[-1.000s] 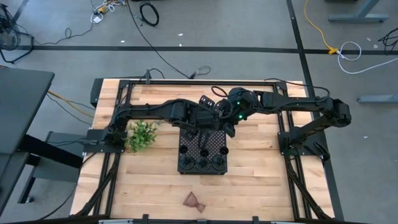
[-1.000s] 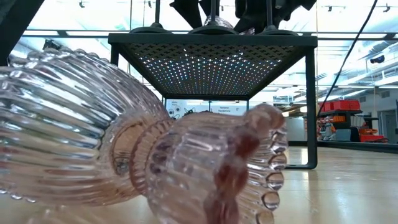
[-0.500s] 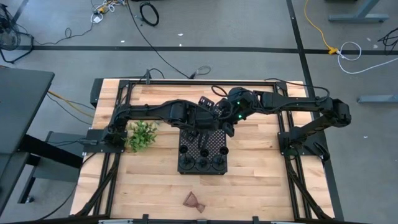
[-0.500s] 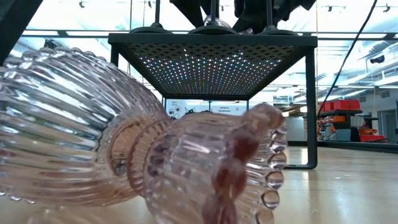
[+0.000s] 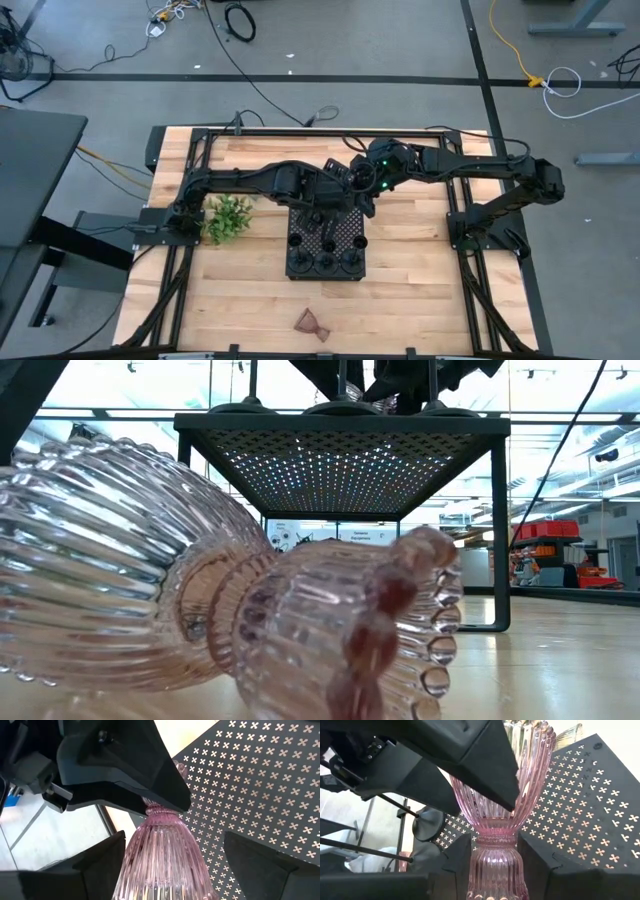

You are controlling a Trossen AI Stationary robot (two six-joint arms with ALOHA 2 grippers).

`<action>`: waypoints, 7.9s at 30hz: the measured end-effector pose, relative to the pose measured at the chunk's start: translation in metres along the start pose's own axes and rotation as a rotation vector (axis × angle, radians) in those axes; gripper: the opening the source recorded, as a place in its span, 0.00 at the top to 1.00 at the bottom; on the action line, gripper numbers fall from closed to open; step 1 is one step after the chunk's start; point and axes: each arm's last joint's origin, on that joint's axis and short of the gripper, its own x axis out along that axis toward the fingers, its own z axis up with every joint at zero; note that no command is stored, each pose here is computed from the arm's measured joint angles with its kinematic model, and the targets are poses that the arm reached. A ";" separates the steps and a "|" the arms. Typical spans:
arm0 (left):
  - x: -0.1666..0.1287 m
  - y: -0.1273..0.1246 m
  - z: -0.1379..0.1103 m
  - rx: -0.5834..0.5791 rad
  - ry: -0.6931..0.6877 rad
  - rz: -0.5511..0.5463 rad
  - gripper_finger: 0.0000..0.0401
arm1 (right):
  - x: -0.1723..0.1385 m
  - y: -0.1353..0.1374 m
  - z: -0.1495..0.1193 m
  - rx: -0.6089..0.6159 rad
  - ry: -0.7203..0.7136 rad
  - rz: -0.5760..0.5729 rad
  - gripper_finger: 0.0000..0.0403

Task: Pick & Place candle stick holders
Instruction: Put the top pink glass candle holder on the shelf

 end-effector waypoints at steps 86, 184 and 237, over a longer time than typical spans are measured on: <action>-0.046 0.034 -0.197 -0.720 -0.789 0.011 0.29 | -0.035 0.008 -0.045 0.003 0.087 -0.156 0.77; 0.155 -0.074 -0.214 -1.023 -1.136 0.018 0.29 | -0.033 0.015 -0.032 -0.023 -0.087 -0.204 0.77; 0.136 -0.068 -0.207 -0.922 -1.344 0.050 0.31 | -0.033 0.015 -0.031 -0.029 -0.089 -0.204 0.77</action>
